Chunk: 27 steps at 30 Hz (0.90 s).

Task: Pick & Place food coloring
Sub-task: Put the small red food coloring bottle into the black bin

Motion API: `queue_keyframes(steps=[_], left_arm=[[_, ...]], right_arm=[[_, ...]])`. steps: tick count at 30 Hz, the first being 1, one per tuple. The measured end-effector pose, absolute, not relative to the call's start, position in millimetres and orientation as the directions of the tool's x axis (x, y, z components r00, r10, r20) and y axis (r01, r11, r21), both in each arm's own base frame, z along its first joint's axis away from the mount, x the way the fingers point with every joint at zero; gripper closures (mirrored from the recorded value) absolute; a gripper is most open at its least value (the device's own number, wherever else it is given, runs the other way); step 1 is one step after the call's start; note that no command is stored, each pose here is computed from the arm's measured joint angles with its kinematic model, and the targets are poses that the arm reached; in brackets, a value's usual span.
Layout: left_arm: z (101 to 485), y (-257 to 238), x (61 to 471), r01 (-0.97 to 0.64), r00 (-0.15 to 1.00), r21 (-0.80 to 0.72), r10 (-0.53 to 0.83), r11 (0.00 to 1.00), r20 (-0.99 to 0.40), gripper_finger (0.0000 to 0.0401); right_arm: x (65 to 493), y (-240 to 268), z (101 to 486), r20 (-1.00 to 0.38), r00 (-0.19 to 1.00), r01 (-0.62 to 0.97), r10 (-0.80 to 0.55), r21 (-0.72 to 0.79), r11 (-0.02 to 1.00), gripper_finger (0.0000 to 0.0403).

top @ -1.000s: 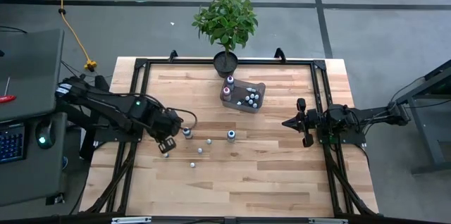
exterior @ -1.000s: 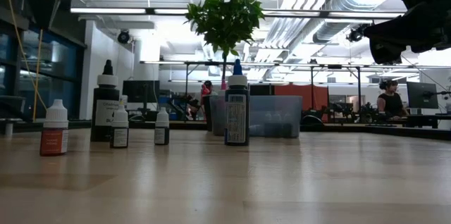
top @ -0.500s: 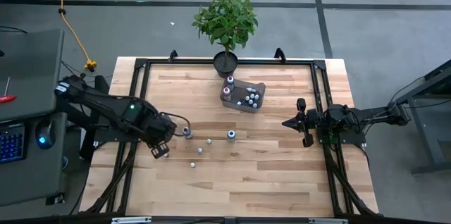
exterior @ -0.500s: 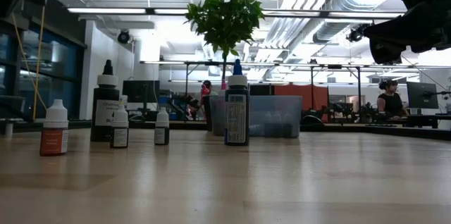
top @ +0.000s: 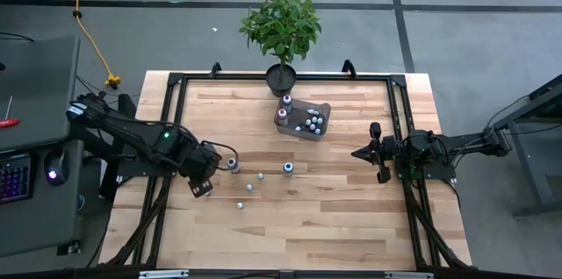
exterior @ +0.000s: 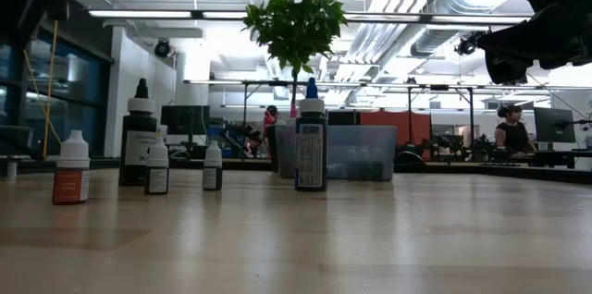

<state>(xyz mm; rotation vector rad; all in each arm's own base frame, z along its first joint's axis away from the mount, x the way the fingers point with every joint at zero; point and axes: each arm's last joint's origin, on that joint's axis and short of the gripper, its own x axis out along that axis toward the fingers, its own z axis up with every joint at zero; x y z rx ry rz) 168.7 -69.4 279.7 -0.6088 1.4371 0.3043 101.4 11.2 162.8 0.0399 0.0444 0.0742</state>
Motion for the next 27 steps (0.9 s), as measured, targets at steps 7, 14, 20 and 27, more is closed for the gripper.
queue_keyframes(steps=[7,14,20,27], left_arm=[[263.6,-70.3,171.1,-0.646,0.145,-0.196,-0.133,0.738,-0.980,0.0158],[240.8,-82.7,168.7,-0.661,0.171,-0.214,-0.133,0.719,-0.976,0.0159],[223.7,-92.0,157.8,-0.669,0.116,-0.184,-0.144,0.720,-0.983,0.0160],[212.8,-100.5,149.9,-0.659,0.100,-0.152,-0.115,0.737,-0.988,0.0161]], right_arm=[[101.4,11.2,162.8,-0.043,0.996,-0.073,0.075,0.042,0.996,0.0402],[101.4,11.2,162.8,-0.043,0.996,-0.073,0.075,0.042,0.996,0.0402],[101.4,11.2,162.8,-0.043,0.996,-0.073,0.075,0.042,0.996,0.0402],[101.4,11.2,162.8,-0.043,0.996,-0.073,0.075,0.042,0.996,0.0402]])
